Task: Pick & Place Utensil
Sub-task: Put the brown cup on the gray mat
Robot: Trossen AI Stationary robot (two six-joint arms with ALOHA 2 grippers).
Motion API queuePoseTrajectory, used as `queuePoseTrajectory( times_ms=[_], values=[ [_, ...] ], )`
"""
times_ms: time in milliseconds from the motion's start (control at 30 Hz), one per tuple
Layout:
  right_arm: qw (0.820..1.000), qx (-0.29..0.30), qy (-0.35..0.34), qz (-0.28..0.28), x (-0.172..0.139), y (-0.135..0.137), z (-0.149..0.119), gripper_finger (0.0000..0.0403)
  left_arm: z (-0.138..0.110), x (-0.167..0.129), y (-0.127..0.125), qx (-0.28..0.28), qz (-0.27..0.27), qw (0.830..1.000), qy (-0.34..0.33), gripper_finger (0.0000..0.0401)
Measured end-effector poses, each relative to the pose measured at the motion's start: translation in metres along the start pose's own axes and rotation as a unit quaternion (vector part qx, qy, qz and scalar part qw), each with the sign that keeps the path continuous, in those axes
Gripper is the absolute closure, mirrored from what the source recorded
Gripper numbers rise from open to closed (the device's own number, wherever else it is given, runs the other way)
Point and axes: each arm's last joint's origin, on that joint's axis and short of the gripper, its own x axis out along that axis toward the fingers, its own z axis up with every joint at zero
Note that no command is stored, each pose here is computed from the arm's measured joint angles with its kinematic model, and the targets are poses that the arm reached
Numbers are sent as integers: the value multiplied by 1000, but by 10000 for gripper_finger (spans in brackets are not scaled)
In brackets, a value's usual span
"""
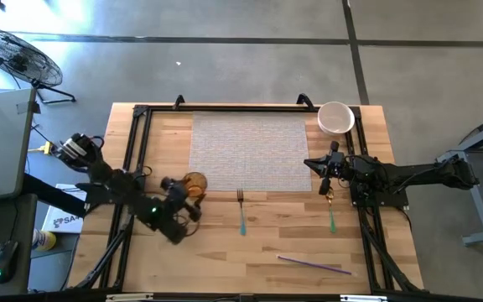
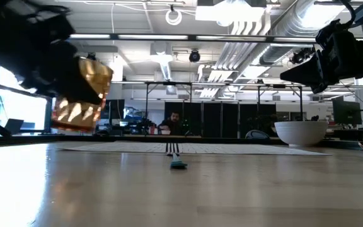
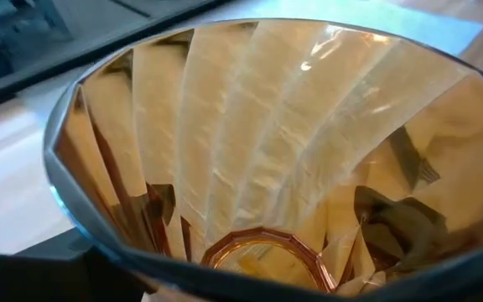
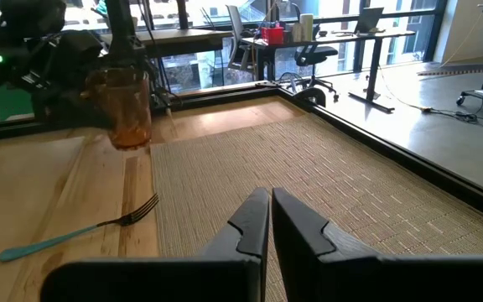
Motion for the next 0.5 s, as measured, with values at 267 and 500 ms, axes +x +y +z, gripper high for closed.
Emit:
queuePoseTrajectory(
  times_ms=[267, 500],
  values=[
    [1000, 0, 0, 0, 0, 0, 0, 391, 51, 50, -20, -2, -88, 996, -10, 33],
    [1000, 0, 0, 0, 0, 0, 0, 391, 91, 97, -6, -13, -153, 987, -55, 33]
  ],
)
